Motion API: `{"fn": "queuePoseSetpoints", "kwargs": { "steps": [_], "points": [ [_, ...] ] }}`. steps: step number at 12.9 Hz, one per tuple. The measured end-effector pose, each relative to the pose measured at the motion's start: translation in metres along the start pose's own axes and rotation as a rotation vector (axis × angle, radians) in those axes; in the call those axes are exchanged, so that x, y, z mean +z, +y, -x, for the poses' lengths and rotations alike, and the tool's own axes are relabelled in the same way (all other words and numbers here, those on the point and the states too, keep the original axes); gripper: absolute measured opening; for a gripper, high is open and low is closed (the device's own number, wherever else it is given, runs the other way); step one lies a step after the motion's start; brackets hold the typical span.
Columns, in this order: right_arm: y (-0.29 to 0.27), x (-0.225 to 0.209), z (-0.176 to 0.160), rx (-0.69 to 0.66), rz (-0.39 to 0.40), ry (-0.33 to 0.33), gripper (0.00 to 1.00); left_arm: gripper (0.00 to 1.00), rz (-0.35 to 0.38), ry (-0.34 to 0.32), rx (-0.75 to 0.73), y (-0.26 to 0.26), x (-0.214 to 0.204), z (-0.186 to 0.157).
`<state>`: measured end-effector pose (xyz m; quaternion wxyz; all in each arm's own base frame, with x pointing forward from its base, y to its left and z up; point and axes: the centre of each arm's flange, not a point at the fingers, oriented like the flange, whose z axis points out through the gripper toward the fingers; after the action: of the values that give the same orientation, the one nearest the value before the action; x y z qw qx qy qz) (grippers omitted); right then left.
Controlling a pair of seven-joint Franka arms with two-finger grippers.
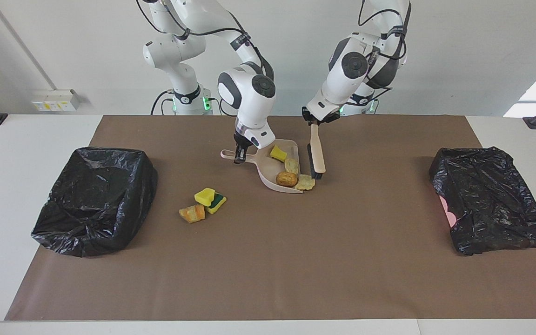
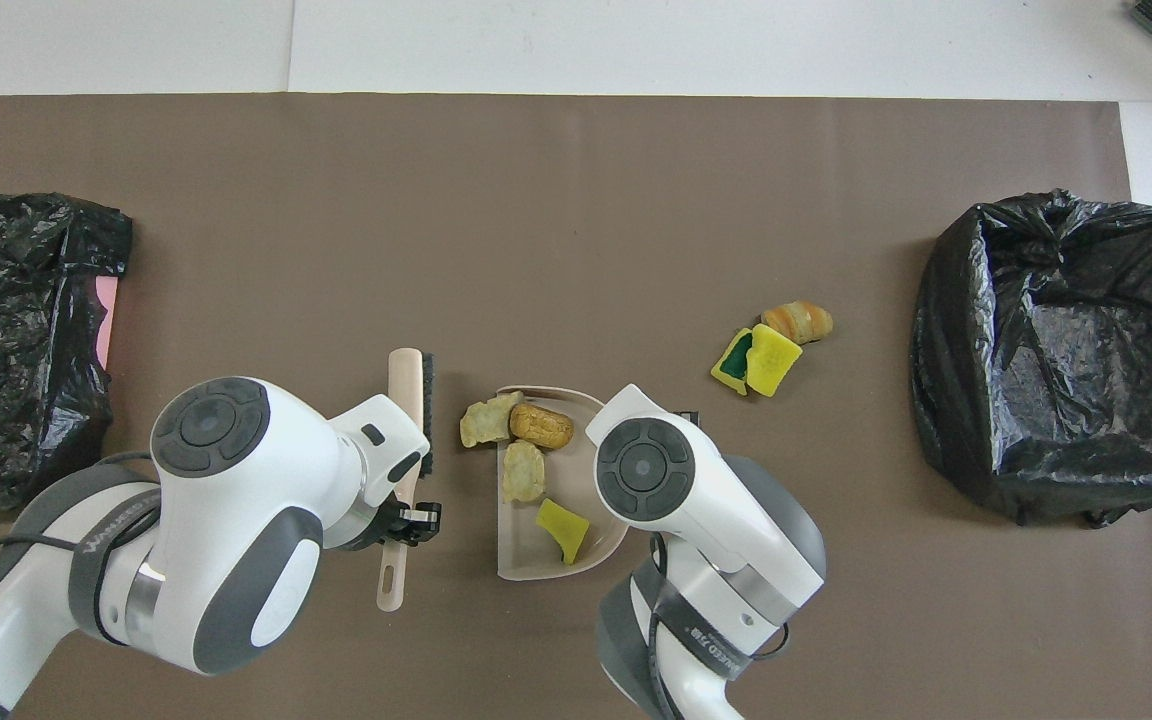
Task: Sweep and dump trash in bin
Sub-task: 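Carry the loaded dustpan with the right gripper over the black bag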
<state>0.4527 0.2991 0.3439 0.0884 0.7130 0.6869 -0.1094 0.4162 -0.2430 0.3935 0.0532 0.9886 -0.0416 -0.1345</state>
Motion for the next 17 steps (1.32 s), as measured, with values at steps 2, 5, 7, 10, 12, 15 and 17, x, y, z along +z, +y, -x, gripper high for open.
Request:
{"fn": "queuePoseSetpoints", "kwargs": {
  "steps": [2, 5, 7, 10, 12, 15, 17],
  "points": [
    [0.000, 0.000, 0.000, 0.000, 0.000, 0.000, 0.32, 0.26, -0.015, -0.019, 0.014, 0.010, 0.024, -0.010],
    [0.000, 0.000, 0.000, 0.000, 0.000, 0.000, 0.32, 0.26, -0.020, -0.042, 0.043, 0.044, 0.039, 0.004],
    [0.000, 0.000, 0.000, 0.000, 0.000, 0.000, 0.32, 0.26, 0.004, -0.041, 0.040, 0.061, 0.034, 0.010],
    [0.003, 0.001, 0.004, 0.008, -0.002, 0.001, 0.32, 0.26, 0.026, -0.039, 0.029, 0.060, 0.020, 0.014],
    [0.006, 0.002, 0.007, 0.017, -0.004, 0.001, 0.32, 0.26, 0.047, -0.024, -0.006, 0.042, -0.004, 0.013],
    [0.014, -0.004, 0.013, 0.035, 0.005, 0.012, 0.32, 0.26, 0.034, 0.008, -0.057, 0.009, -0.063, 0.030],
    [0.027, -0.016, 0.024, 0.064, 0.007, 0.014, 0.32, 0.26, 0.011, 0.039, -0.079, 0.010, -0.078, 0.046]
  ]
}}
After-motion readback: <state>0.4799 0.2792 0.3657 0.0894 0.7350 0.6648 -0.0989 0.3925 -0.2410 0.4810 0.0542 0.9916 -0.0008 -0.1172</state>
